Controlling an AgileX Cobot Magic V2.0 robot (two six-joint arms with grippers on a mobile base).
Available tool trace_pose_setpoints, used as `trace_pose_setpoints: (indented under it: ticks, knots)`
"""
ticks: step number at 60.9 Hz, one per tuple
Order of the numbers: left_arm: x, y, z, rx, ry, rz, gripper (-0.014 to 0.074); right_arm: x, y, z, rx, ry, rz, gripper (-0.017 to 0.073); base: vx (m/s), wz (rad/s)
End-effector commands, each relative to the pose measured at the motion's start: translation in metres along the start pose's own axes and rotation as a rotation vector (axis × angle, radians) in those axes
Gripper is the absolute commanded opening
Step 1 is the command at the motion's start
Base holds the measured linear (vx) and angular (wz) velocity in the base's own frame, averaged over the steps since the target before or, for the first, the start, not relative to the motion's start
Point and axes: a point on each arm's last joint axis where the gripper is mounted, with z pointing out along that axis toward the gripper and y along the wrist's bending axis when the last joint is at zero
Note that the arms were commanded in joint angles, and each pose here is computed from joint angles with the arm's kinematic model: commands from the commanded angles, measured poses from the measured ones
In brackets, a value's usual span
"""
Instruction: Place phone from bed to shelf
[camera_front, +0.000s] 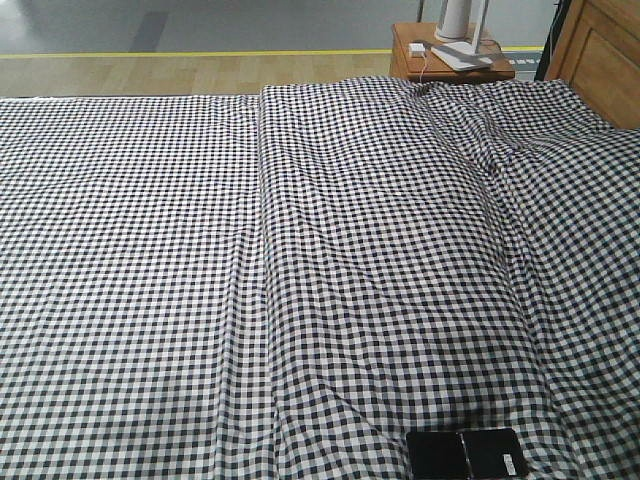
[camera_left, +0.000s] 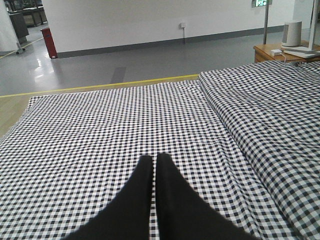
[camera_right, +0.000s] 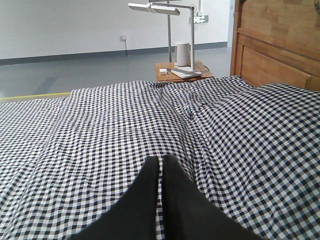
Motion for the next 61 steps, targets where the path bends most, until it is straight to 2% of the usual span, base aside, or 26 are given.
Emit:
trace_pose_setpoints:
  ticks: [1,61]
  knots:
    - [-0.0142,0.0019,-0.003,-0.014,-0.106,-0.015,0.0001,-0.0068,0.0001,-0.0012,-0.002,-0.086,-0.013,-0.0006,0.0,0.0]
    - [-0.0142,0.0019,-0.003,-0.014,-0.106,-0.015,0.0001,-0.0068,0.0001,-0.0012,-0.002,-0.086,-0.013,-0.0006,0.0,0.0]
